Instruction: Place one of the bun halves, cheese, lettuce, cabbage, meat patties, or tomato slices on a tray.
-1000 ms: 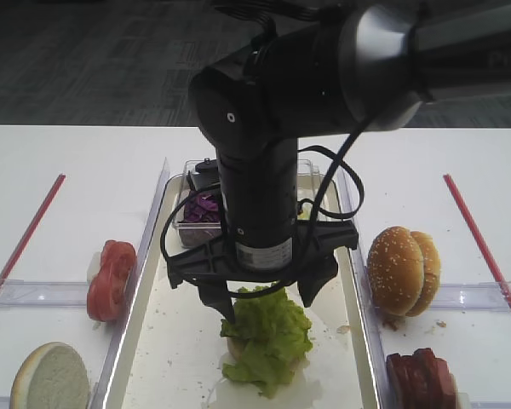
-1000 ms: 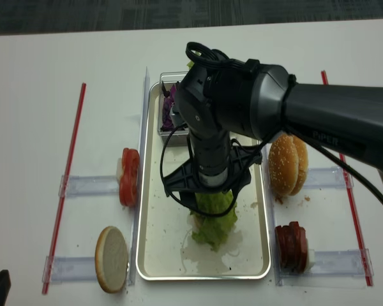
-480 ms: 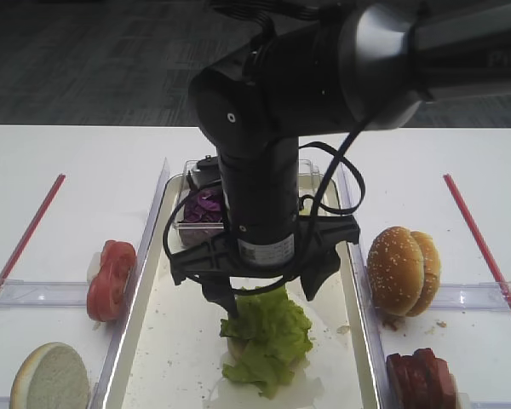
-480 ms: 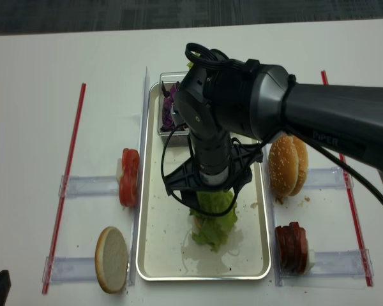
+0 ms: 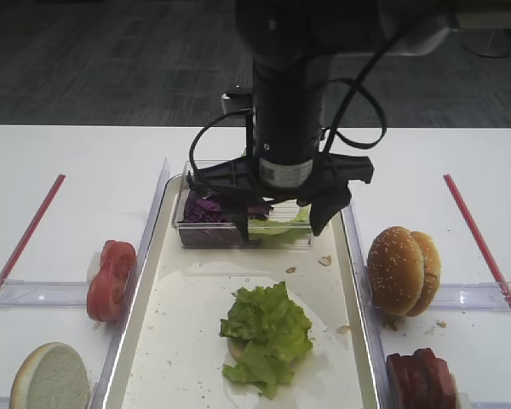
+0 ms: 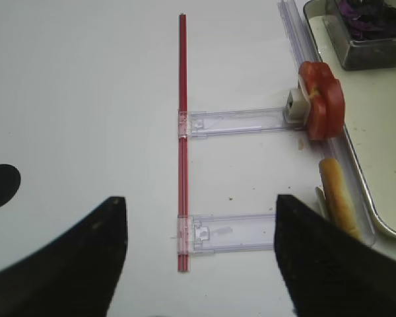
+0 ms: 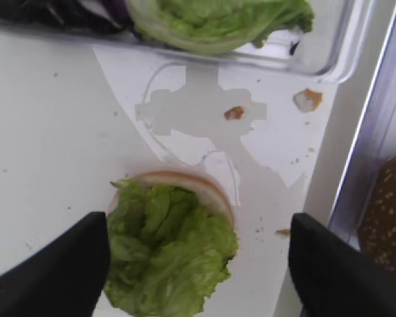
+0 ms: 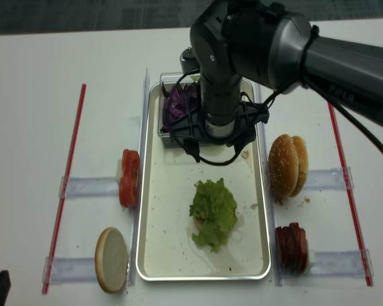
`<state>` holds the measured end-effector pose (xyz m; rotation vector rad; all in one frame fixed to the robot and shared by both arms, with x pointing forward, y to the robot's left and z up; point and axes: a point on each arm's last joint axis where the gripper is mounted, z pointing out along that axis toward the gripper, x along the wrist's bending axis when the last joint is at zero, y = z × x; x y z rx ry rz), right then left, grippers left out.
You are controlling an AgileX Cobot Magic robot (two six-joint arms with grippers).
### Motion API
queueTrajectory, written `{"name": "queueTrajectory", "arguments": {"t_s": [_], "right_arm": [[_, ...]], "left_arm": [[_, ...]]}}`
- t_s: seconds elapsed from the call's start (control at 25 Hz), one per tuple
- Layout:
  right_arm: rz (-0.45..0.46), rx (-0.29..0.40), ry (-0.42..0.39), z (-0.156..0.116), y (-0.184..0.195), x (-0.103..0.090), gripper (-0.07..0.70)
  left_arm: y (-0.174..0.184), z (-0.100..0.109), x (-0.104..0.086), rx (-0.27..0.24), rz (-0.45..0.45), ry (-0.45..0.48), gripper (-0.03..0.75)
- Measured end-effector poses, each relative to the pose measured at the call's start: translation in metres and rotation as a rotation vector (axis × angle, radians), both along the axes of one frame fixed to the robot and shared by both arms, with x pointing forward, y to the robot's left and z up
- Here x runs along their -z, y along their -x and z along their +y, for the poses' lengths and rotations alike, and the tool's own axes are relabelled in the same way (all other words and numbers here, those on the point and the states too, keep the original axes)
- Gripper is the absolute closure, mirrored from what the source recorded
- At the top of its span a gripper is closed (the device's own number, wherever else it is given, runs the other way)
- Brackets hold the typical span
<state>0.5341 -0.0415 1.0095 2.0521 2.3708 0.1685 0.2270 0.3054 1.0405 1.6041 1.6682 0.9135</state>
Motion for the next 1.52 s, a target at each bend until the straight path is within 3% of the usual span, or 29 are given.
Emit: {"name": "queueTrajectory", "arguments": {"t_s": [0.2,0.72,1.52], "right_arm": [[0.011,0.001,0.005,-0.010,-0.032,0.005,0.052],[-0.062,0.024,-0.036,-0.036,-0.106,0.013,0.052],[-0.084,0.092,0.022,-0.142,-0.149,0.015,0.058]], "left_arm": [[0.000,0.000,0.000,0.000,0.000,0.000,0.277],[0.000,0.000,0.000,0.000,0.000,0.000,0.277],[0.000,0.000,0.000,0.000,0.000,0.000,0.277]]}}
